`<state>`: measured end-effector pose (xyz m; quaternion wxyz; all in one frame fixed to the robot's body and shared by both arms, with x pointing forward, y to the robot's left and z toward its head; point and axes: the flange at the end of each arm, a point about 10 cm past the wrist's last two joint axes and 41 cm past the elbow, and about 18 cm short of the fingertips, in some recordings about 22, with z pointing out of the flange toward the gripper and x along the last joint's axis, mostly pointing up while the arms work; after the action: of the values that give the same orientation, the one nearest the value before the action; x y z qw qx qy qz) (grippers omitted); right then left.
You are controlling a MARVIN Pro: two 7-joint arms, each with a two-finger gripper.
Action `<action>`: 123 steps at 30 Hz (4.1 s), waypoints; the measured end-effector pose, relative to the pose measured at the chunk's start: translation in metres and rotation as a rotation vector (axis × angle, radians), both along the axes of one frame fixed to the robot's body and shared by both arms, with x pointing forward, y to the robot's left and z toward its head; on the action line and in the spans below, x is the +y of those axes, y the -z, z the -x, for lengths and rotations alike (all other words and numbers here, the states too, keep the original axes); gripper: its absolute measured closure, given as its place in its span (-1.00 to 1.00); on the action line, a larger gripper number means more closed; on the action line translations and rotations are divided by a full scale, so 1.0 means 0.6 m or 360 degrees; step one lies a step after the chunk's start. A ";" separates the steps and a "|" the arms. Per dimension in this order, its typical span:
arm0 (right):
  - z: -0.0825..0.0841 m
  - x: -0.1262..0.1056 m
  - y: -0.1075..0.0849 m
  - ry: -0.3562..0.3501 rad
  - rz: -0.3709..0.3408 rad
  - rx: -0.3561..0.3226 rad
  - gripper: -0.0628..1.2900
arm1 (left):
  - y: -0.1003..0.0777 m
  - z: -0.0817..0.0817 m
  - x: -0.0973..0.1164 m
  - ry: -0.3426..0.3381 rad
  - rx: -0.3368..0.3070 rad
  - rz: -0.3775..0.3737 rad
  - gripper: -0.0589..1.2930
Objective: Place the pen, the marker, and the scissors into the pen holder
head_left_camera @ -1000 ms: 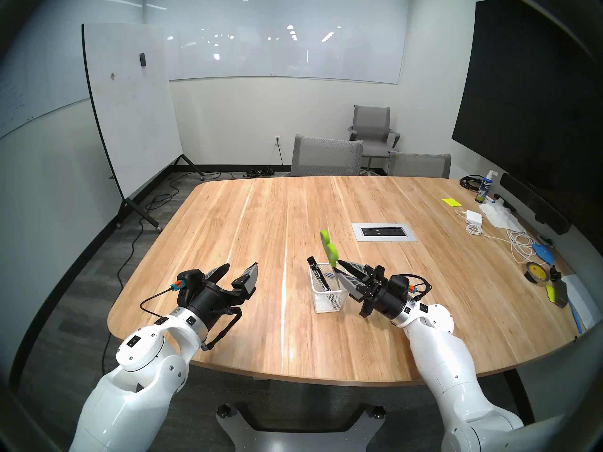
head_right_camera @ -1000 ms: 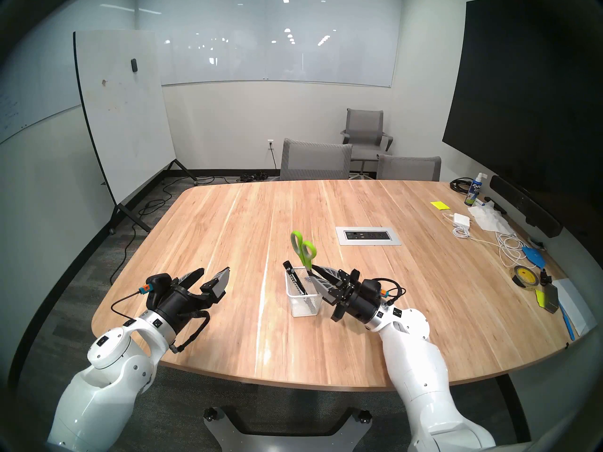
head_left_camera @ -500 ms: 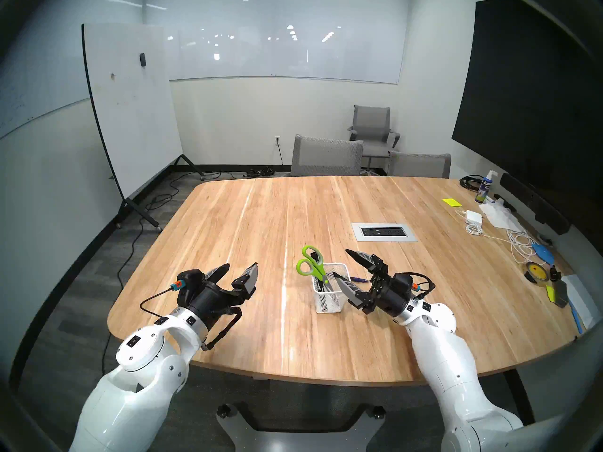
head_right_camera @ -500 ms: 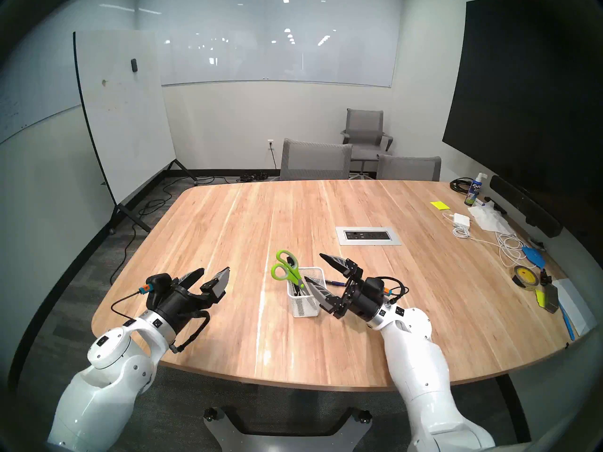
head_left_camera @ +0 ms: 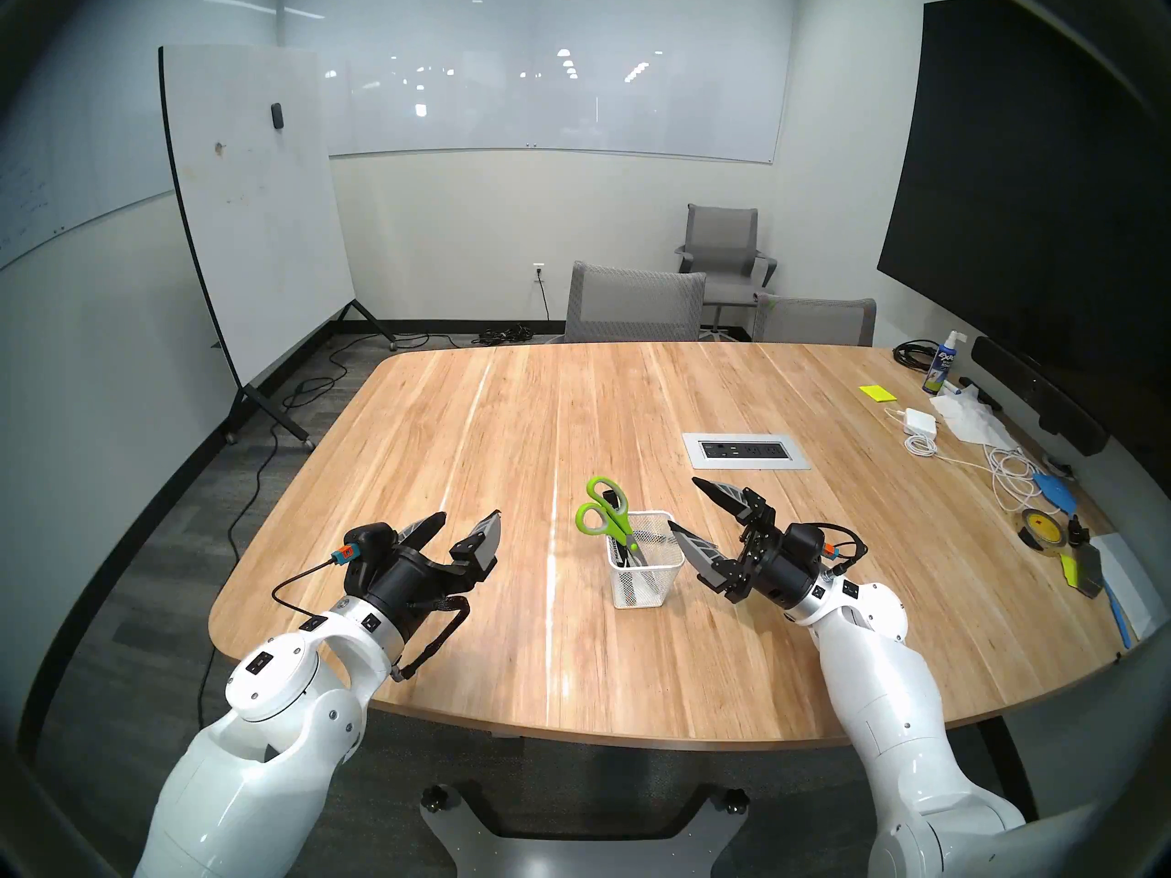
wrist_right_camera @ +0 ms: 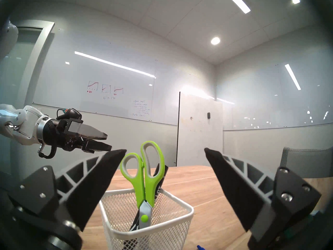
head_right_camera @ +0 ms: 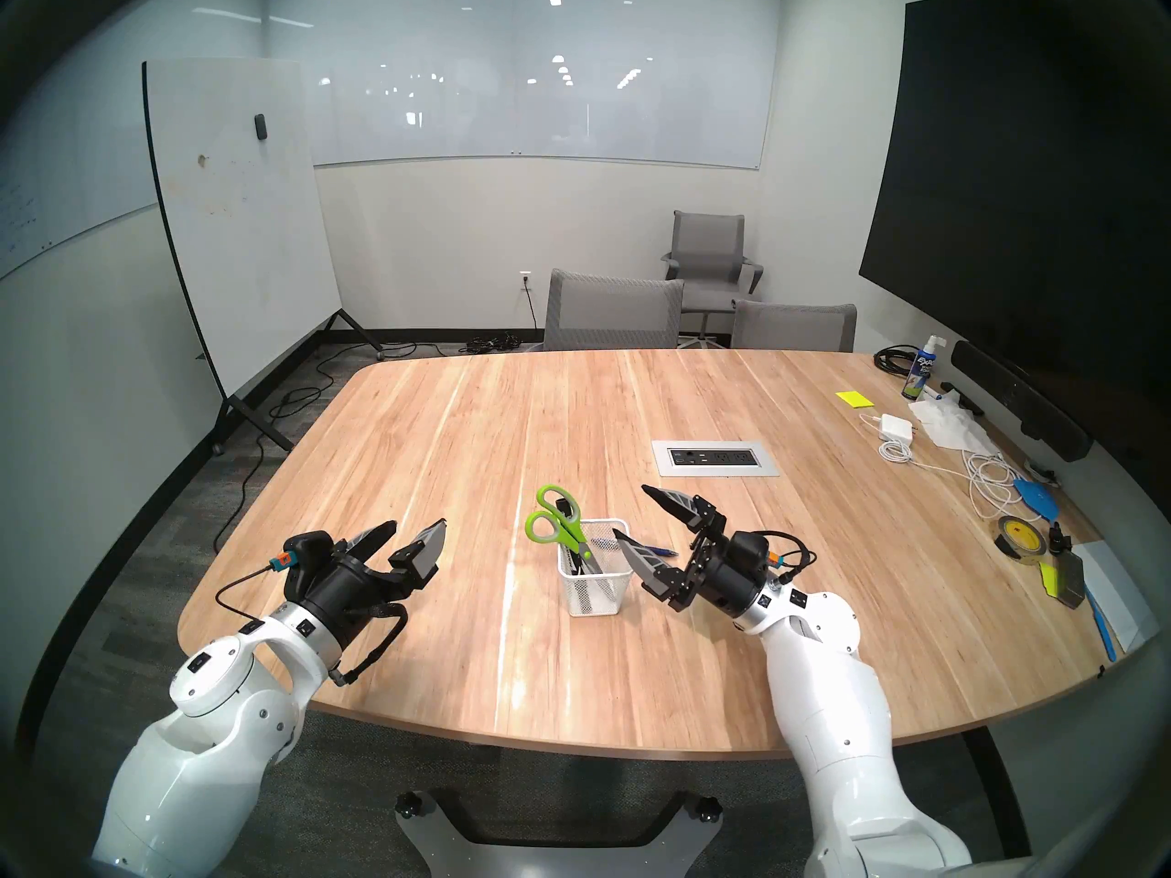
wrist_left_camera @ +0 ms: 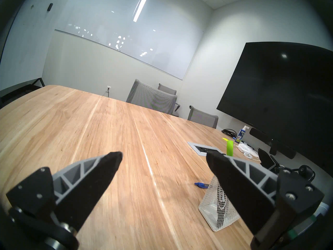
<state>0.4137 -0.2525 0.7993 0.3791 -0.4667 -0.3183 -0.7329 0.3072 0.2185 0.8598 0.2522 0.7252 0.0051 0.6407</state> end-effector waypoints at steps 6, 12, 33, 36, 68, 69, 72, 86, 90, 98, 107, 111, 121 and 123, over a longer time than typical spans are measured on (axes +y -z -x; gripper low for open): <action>-0.005 -0.021 -0.010 0.0000 0.0046 -0.0002 -0.89 | 0.000 0.000 0.000 0.0000 0.0000 0.0000 -0.97; -0.011 -0.035 -0.023 -0.0023 0.0094 0.0001 -0.89 | 0.000 0.000 0.000 0.0000 0.0000 0.0000 -0.97; -0.023 -0.079 -0.045 -0.0162 0.0346 0.0098 -0.89 | 0.000 0.000 0.000 0.0000 -0.0001 0.0000 -0.97; -0.024 -0.081 -0.040 -0.0169 0.0388 0.0106 -0.89 | 0.000 0.000 0.000 0.0000 -0.0001 0.0000 -0.97; -0.064 -0.102 0.005 -0.0111 0.0502 0.0216 -0.89 | 0.000 0.000 0.000 0.0000 -0.0001 0.0001 -0.97; -0.065 -0.103 0.005 -0.0111 0.0507 0.0220 -0.89 | 0.000 0.000 0.000 0.0000 -0.0001 0.0001 -0.97; -0.070 -0.104 0.006 -0.0113 0.0532 0.0228 -0.89 | 0.000 0.000 0.000 0.0000 -0.0001 0.0001 -0.97; -0.088 -0.105 -0.003 -0.0138 0.0715 0.0200 -0.89 | 0.000 0.000 0.000 0.0001 -0.0001 0.0001 -0.97; -0.090 -0.104 0.000 -0.0155 0.0732 0.0219 -0.89 | 0.000 0.000 0.000 0.0000 -0.0001 0.0001 -0.97; -0.089 -0.108 0.011 -0.0201 0.0752 0.0295 -0.89 | 0.000 0.000 0.000 0.0000 -0.0001 0.0001 -0.97; -0.095 -0.113 0.019 -0.0188 0.0814 0.0308 -0.89 | 0.000 0.000 0.000 0.0000 -0.0001 0.0001 -0.97; -0.099 -0.114 0.020 -0.0180 0.0853 0.0302 -0.89 | 0.000 0.000 0.000 0.0000 -0.0001 0.0001 -0.97; -0.110 -0.111 0.014 -0.0192 0.0971 0.0263 -0.89 | 0.000 0.000 0.000 0.0000 -0.0001 0.0001 -0.97; -0.112 -0.111 0.012 -0.0198 0.0987 0.0259 -0.89 | 0.000 0.000 0.000 0.0000 -0.0001 0.0001 -0.97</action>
<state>0.4809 -0.3189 0.7920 0.2871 -0.5965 -0.5229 -0.5369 0.3073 0.2185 0.8598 0.2525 0.7249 0.0051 0.6409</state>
